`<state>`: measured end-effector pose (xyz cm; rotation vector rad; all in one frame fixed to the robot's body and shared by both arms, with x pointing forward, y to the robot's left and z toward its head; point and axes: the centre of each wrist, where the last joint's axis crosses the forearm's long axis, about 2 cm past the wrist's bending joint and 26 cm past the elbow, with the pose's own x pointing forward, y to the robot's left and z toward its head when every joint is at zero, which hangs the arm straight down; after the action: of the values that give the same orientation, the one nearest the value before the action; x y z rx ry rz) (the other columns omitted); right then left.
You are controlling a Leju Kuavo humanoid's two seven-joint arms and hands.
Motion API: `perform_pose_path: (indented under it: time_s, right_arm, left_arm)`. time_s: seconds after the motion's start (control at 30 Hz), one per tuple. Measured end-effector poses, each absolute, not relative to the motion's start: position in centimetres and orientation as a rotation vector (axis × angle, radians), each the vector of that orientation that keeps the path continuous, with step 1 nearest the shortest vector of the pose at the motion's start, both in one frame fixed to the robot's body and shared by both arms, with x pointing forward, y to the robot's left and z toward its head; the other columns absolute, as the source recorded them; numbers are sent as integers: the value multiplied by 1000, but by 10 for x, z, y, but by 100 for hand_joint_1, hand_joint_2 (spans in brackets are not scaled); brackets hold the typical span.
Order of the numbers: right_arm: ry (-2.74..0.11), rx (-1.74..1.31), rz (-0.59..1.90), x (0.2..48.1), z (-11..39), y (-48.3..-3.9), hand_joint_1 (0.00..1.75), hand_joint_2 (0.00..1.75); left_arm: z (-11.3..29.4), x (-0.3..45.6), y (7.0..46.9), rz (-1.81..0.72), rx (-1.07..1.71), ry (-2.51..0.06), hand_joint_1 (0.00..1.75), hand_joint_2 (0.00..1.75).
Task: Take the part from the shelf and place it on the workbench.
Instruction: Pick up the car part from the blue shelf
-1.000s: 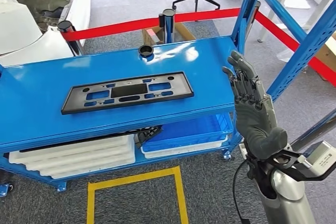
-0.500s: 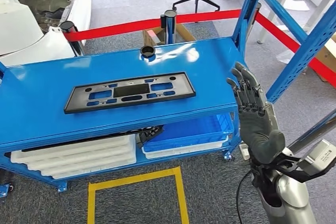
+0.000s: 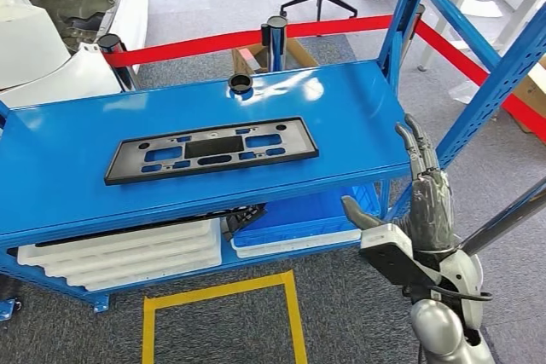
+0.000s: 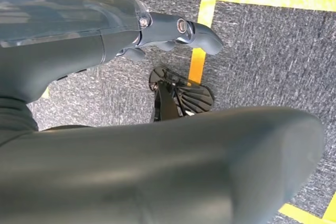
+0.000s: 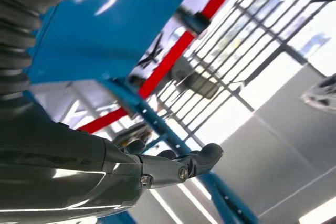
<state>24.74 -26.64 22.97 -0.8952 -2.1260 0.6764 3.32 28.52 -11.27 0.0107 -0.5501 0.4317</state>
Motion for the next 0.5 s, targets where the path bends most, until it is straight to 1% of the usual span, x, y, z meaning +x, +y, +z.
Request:
perform_pose_path:
  time_s: [0.1,0.2,0.33,0.5]
  right_arm:
    - [-2024,-1030,714,251,223,-267,0,175]
    - [-1926,-1097,770,260,216,-266,0,175]
    - [-1791,-1159,855,278,204,-263,0,175]
    - [-1698,-1186,921,301,192,-250,0,175]
  left_arm:
    - [-113,33,285,430,10,-550,0,0]
    - [-113,34,285,424,7,-551,0,0]
    - [-113,35,286,409,2,-556,0,0]
    - [-112,37,290,384,-4,-566,0,0]
